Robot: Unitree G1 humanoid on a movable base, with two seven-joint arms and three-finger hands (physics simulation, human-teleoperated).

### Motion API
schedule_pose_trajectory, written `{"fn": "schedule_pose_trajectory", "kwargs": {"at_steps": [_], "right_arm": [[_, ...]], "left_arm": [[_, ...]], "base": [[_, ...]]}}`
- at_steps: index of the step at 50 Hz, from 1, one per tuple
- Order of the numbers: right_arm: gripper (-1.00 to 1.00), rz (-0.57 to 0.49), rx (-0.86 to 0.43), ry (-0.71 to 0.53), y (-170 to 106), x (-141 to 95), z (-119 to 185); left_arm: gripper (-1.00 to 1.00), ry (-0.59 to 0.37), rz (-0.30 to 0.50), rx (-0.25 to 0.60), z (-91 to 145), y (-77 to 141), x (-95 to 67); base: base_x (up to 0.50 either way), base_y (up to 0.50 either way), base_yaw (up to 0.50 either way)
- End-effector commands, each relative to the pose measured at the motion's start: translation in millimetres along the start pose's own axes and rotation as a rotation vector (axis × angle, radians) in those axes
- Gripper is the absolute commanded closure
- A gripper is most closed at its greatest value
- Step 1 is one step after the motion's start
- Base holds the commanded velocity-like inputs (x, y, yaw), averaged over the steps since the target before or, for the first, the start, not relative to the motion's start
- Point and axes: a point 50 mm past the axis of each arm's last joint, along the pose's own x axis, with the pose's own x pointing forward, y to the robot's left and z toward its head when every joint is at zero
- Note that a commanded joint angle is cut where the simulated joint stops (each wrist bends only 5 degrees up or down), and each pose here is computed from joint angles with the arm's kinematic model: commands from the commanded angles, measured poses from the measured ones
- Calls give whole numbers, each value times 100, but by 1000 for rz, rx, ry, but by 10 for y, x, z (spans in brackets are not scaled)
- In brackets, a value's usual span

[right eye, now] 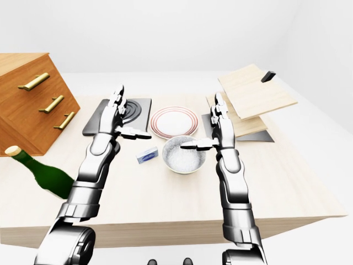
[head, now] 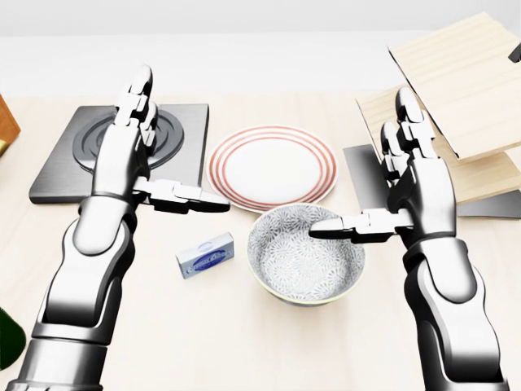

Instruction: Pick up the cream cheese and put it in the bowl.

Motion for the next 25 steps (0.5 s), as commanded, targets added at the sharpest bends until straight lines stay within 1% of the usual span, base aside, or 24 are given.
{"fn": "schedule_pose_trajectory", "kwargs": {"at_steps": [1,2,4,6,17,25], "right_arm": [[-100,3,7,-14,4,-39,23],[-100,6,7,-13,11,-42,22],[-100,8,2,-9,16,-45,12],[-100,9,5,-7,14,-44,6],[-100,4,8,38,31,-48,-101],[-100,14,1,49,58,-51,-129]], "left_arm": [[-100,30,-52,12,-110,-68,-81],[-100,25,-55,-16,-105,-57,-93],[-100,25,-61,-26,-105,-56,-92],[-100,48,-60,-18,-154,-58,-83],[-100,47,-56,-13,-153,-62,-89],[-100,87,-50,-5,-247,-48,-95]], "base": [[0,0,0],[0,0,0],[0,0,0],[0,0,0],[0,0,0],[0,0,0]]}}
